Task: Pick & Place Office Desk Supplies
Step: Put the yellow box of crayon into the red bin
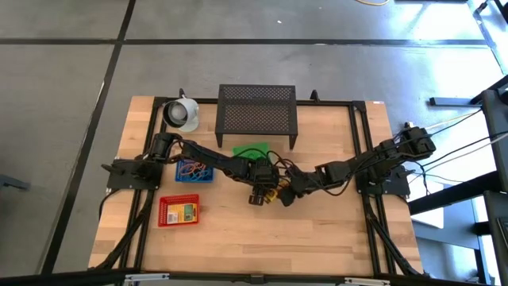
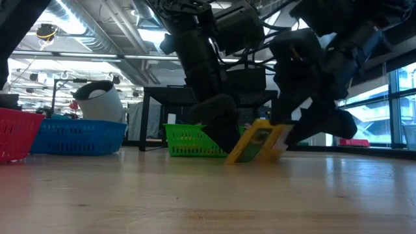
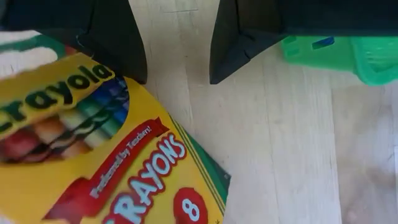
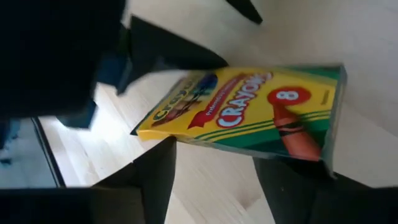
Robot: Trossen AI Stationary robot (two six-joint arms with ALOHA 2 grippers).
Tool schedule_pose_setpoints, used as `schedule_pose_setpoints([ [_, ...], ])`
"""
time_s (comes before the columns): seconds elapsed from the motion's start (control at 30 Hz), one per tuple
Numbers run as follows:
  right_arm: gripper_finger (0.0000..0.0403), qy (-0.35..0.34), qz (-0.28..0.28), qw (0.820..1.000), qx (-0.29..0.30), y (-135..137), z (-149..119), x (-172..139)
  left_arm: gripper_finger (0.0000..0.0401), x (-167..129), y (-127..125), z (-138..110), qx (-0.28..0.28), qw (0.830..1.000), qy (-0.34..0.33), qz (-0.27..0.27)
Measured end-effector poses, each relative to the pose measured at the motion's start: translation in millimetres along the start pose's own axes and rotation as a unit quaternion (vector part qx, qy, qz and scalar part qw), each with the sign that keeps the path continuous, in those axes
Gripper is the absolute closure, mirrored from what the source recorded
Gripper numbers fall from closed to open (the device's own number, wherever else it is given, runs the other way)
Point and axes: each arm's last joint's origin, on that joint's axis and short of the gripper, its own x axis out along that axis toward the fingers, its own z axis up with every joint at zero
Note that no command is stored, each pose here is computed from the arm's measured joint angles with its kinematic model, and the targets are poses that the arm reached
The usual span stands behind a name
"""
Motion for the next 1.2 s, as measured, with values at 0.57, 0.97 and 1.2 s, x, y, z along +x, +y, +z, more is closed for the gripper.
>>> schedule_pose_setpoints([
  [0.57,0.0185,-0.035,0.010,0.999,0.029,3.3,3.5,-0.2,0.0230,0.2,-0.6,-0.1,-0.001,1.000,0.000,-0.002],
  [0.97,0.0185,-0.022,0.013,0.999,0.037,3.0,2.6,-0.1,0.0230,-2.9,-1.7,0.5,-0.003,1.000,0.000,-0.001],
  [1.2,0.0186,-0.037,0.024,0.997,0.058,4.9,4.2,0.0,0.0230,-7.2,-2.3,0.5,-0.007,1.000,0.001,-0.007],
])
